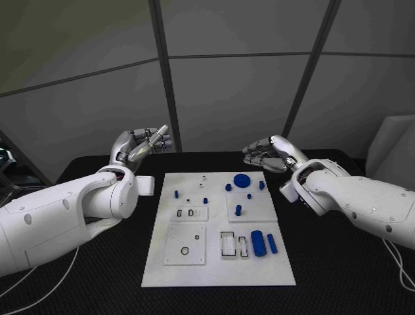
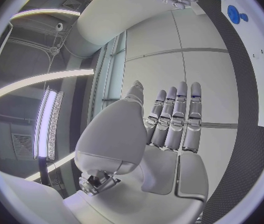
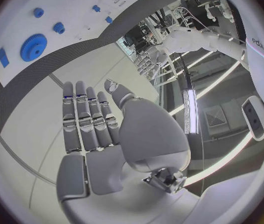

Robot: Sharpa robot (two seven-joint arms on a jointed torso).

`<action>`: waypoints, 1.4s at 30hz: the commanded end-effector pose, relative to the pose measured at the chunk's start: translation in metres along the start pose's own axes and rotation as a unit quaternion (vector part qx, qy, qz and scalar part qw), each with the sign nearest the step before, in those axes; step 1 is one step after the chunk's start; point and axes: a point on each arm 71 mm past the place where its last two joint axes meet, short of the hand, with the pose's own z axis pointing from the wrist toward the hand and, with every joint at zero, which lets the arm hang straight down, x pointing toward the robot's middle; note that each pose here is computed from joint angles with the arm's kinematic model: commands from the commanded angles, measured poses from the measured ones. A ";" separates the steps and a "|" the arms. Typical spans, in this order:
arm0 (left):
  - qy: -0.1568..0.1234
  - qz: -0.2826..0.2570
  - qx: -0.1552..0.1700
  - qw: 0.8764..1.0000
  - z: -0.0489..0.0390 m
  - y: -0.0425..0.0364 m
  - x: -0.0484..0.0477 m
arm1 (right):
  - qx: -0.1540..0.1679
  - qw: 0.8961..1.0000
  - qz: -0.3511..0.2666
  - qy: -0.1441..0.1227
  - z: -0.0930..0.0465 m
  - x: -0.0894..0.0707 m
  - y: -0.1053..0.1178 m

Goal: Assemble the parts on the task board

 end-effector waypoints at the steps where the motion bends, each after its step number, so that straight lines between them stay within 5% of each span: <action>1: 0.042 -0.004 0.001 0.999 -0.0048 -0.0045 0.0083 | -0.013 0.995 -0.095 0.041 0.005 -0.001 0.006; 13: 0.075 -0.017 -0.003 0.997 -0.0284 -0.0200 0.0168 | -0.008 0.965 -0.243 0.096 0.019 -0.008 0.032; 23: 0.093 -0.027 -0.004 0.995 -0.0369 -0.0254 0.0267 | 0.007 0.939 -0.323 0.122 0.026 -0.005 0.044; 42: 0.098 -0.029 -0.006 0.995 -0.0375 -0.0257 0.0296 | 0.022 0.925 -0.347 0.152 0.032 0.004 0.046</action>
